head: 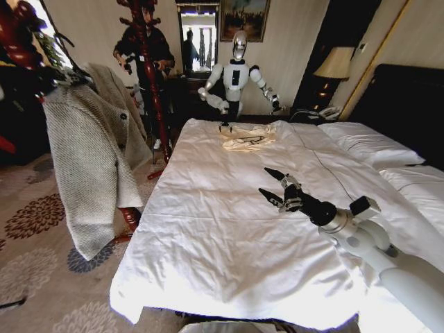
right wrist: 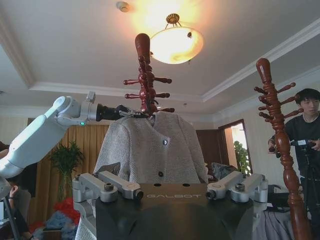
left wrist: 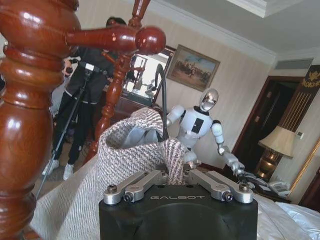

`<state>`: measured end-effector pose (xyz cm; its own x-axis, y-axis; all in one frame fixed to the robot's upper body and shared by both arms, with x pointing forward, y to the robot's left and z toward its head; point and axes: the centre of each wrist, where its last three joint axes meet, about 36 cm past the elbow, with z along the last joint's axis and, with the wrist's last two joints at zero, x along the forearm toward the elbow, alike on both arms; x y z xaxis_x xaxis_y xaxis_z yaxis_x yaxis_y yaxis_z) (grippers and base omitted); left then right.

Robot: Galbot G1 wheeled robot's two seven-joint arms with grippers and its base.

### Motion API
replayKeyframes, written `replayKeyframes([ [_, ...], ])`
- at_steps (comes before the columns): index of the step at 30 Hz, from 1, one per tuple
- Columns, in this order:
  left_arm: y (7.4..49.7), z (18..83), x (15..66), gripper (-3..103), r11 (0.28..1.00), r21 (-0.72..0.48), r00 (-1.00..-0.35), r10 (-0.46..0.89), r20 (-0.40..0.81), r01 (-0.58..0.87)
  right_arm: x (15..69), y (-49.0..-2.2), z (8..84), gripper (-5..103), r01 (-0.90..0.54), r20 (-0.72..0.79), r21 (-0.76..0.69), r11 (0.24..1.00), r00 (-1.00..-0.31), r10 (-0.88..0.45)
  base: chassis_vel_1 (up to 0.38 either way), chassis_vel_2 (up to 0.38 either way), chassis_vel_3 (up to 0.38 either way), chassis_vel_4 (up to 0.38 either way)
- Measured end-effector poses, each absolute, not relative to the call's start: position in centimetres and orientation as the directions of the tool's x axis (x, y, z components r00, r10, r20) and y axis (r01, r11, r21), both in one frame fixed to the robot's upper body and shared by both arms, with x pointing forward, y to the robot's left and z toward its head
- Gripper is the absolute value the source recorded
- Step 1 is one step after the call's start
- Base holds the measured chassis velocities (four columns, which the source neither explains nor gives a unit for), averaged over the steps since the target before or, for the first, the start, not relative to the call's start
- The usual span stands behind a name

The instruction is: Pick up the clothes from the bed and hang them on the clothes hanger.

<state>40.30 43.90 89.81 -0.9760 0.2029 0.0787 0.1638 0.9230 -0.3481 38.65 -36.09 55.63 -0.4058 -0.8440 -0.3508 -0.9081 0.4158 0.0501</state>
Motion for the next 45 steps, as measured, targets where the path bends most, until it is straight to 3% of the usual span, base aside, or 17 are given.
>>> replayKeyframes([
  [17, 44.2, 92.1, 38.0, 6, 0.927, -0.307, -0.975, 0.220, -0.016, 0.214, 38.3, -35.8, 55.6, 100, -0.912, -0.357, 0.046, 0.409, -0.397, -0.846, 0.000, 0.000, 0.000, 0.000],
  [27, 48.0, 92.6, 38.7, 6, 0.930, -0.333, -0.987, 0.156, -0.033, 0.158, 38.1, -35.5, 55.1, 100, -0.912, -0.358, 0.046, 0.408, -0.397, -0.845, 0.000, 0.000, 0.000, 0.000],
  [36, 50.8, 90.6, 41.7, 6, 0.928, -0.360, -0.994, 0.107, 0.005, 0.098, 38.1, -35.7, 54.8, 100, -0.912, -0.356, 0.046, 0.409, -0.397, -0.846, 0.000, 0.000, 0.000, 0.000],
  [45, 50.0, 88.4, 43.7, 6, 0.926, -0.359, -0.990, 0.137, 0.043, 0.113, 37.8, -35.8, 54.1, 100, -0.909, -0.349, 0.054, 0.414, -0.405, -0.845, 0.000, 0.000, 0.000, 0.000],
])
